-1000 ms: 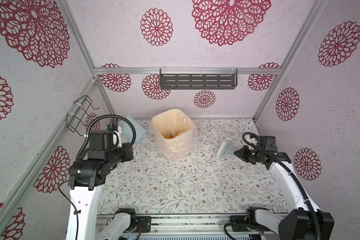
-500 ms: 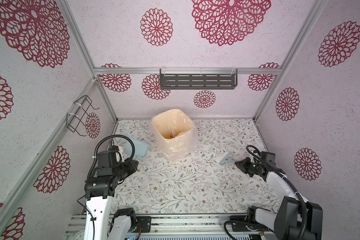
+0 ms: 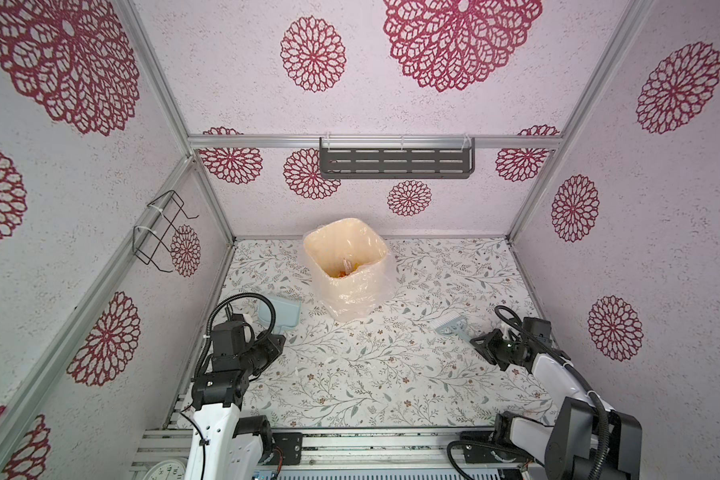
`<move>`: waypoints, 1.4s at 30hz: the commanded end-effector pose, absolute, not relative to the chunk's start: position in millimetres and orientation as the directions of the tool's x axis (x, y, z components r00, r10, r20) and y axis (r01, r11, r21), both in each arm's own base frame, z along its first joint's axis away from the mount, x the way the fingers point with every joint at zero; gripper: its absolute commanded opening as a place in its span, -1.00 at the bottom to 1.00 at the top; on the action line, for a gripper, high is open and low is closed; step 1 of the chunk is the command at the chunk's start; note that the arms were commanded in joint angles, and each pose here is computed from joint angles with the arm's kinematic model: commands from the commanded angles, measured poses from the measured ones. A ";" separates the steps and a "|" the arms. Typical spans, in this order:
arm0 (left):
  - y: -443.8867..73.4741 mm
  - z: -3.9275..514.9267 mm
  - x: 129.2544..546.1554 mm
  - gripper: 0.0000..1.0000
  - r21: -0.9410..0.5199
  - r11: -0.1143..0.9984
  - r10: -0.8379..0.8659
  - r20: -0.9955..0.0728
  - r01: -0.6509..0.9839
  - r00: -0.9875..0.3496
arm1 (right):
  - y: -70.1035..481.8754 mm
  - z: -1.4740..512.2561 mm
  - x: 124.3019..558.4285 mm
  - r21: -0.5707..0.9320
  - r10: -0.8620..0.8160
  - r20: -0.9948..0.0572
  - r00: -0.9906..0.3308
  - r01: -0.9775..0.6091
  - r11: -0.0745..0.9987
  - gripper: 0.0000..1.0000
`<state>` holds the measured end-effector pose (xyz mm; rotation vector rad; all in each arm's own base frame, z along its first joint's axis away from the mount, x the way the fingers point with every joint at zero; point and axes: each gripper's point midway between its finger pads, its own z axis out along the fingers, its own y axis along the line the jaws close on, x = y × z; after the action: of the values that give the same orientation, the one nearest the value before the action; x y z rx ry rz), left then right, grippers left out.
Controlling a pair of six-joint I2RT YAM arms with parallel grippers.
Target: Sweep away the paper scraps from the table
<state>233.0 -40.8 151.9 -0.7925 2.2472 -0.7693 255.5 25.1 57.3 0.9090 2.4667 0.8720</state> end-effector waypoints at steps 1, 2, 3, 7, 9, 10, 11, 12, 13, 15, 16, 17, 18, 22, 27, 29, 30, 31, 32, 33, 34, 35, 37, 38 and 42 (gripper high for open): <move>-36.6 157.5 251.4 -1.00 -0.735 0.607 -0.738 -0.378 -0.304 -0.559 | 17.5 58.8 250.2 0.616 0.683 -0.126 -0.719 0.483 0.622 -0.30; -37.6 153.3 253.8 -1.00 -0.746 0.593 -0.746 -0.366 -0.304 -0.556 | 17.8 60.6 250.3 0.618 0.683 -0.128 -0.719 0.481 0.622 -0.25; -37.5 146.4 256.2 -1.00 -0.750 0.583 -0.753 -0.355 -0.312 -0.554 | 18.4 63.7 251.1 0.624 0.682 -0.131 -0.720 0.475 0.621 -0.21; -37.1 124.0 265.6 -1.00 -0.756 0.556 -0.771 -0.314 -0.345 -0.554 | 17.5 78.4 254.3 0.628 0.676 -0.159 -0.720 0.454 0.632 -0.10; -36.7 116.4 269.6 -1.00 -0.757 0.547 -0.777 -0.299 -0.358 -0.554 | 15.0 85.6 253.2 0.612 0.665 -0.180 -0.725 0.446 0.653 -0.06; -35.9 114.6 271.8 -1.00 -0.755 0.548 -0.778 -0.301 -0.360 -0.552 | 14.6 88.5 252.7 0.607 0.659 -0.188 -0.729 0.441 0.661 -0.06; -34.7 110.5 273.1 -1.00 -0.750 0.548 -0.780 -0.298 -0.370 -0.550 | 13.8 92.5 252.7 0.604 0.653 -0.200 -0.730 0.433 0.669 -0.05; -32.9 106.5 274.4 -1.00 -0.744 0.549 -0.783 -0.298 -0.381 -0.546 | 14.6 95.3 251.5 0.602 0.646 -0.205 -0.735 0.426 0.676 -0.04; -32.4 103.3 275.3 -1.00 -0.741 0.549 -0.783 -0.296 -0.386 -0.546 | 14.4 98.4 251.7 0.601 0.642 -0.214 -0.736 0.419 0.681 -0.04; -31.6 94.4 276.6 -1.00 -0.733 0.549 -0.785 -0.285 -0.402 -0.550 | 13.8 104.1 250.7 0.594 0.634 -0.226 -0.740 0.411 0.692 -0.03; -31.5 92.1 278.1 -1.00 -0.736 0.542 -0.789 -0.279 -0.406 -0.547 | 13.7 106.2 250.7 0.592 0.630 -0.232 -0.741 0.406 0.696 -0.03; -32.1 88.0 278.6 -1.00 -0.737 0.534 -0.793 -0.267 -0.414 -0.547 | 13.7 108.7 250.9 0.590 0.626 -0.238 -0.743 0.401 0.701 -0.02; -31.8 84.8 278.5 -1.00 -0.734 0.531 -0.795 -0.259 -0.424 -0.548 | 13.6 110.3 250.8 0.588 0.622 -0.242 -0.745 0.397 0.705 -0.02; -30.2 69.4 275.4 -1.00 -0.706 0.530 -0.798 -0.229 -0.469 -0.557 | 16.6 117.7 251.6 0.584 0.595 -0.255 -0.763 0.369 0.723 -0.01; -29.9 68.0 271.2 -0.12 -0.692 0.535 -0.798 -0.224 -0.485 -0.560 | 18.3 134.3 255.2 0.548 0.541 -0.307 -0.783 0.319 0.773 0.00; -29.3 75.7 269.9 0.34 -0.687 0.554 -0.788 -0.251 -0.470 -0.562 | 18.9 141.3 259.1 0.531 0.515 -0.342 -0.786 0.291 0.796 0.03; -28.5 79.7 268.9 0.49 -0.683 0.566 -0.782 -0.267 -0.462 -0.563 | 20.2 144.5 261.9 0.523 0.498 -0.364 -0.787 0.269 0.808 0.05; -27.4 83.2 268.2 0.61 -0.677 0.577 -0.776 -0.281 -0.456 -0.564 | 21.2 146.8 264.4 0.515 0.485 -0.385 -0.785 0.253 0.819 0.07; -26.9 86.1 267.0 0.79 -0.672 0.588 -0.770 -0.293 -0.451 -0.567 | 22.7 149.4 267.9 0.503 0.468 -0.412 -0.782 0.233 0.832 0.11; -25.4 89.3 265.7 0.97 -0.662 0.599 -0.764 -0.304 -0.451 -0.568 | 24.3 151.5 271.5 0.490 0.451 -0.437 -0.778 0.215 0.845 0.14; -24.7 91.7 264.9 0.95 -0.654 0.610 -0.758 -0.315 -0.448 -0.572 | 26.4 153.3 274.9 0.478 0.435 -0.460 -0.774 0.197 0.856 0.17; -23.7 95.6 265.2 0.94 -0.643 0.628 -0.745 -0.335 -0.438 -0.576 | 28.3 155.4 278.7 0.456 0.412 -0.491 -0.767 0.177 0.872 0.21; -21.0 104.0 265.9 0.94 -0.616 0.665 -0.721 -0.381 -0.423 -0.579 | 30.1 159.3 287.1 0.397 0.361 -0.556 -0.749 0.143 0.907 0.27; -19.0 111.0 267.9 0.94 -0.601 0.686 -0.707 -0.413 -0.410 -0.574 | 30.6 161.9 292.0 0.365 0.336 -0.589 -0.735 0.128 0.922 0.31; -8.9 145.4 282.7 0.94 -0.514 0.792 -0.606 -0.597 -0.330 -0.525 | 28.5 179.5 314.2 0.271 0.259 -0.717 -0.647 0.084 0.959 0.41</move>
<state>274.4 -21.8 122.9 -0.8207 2.2123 -0.5977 288.5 44.2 151.2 0.3009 2.4316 0.4392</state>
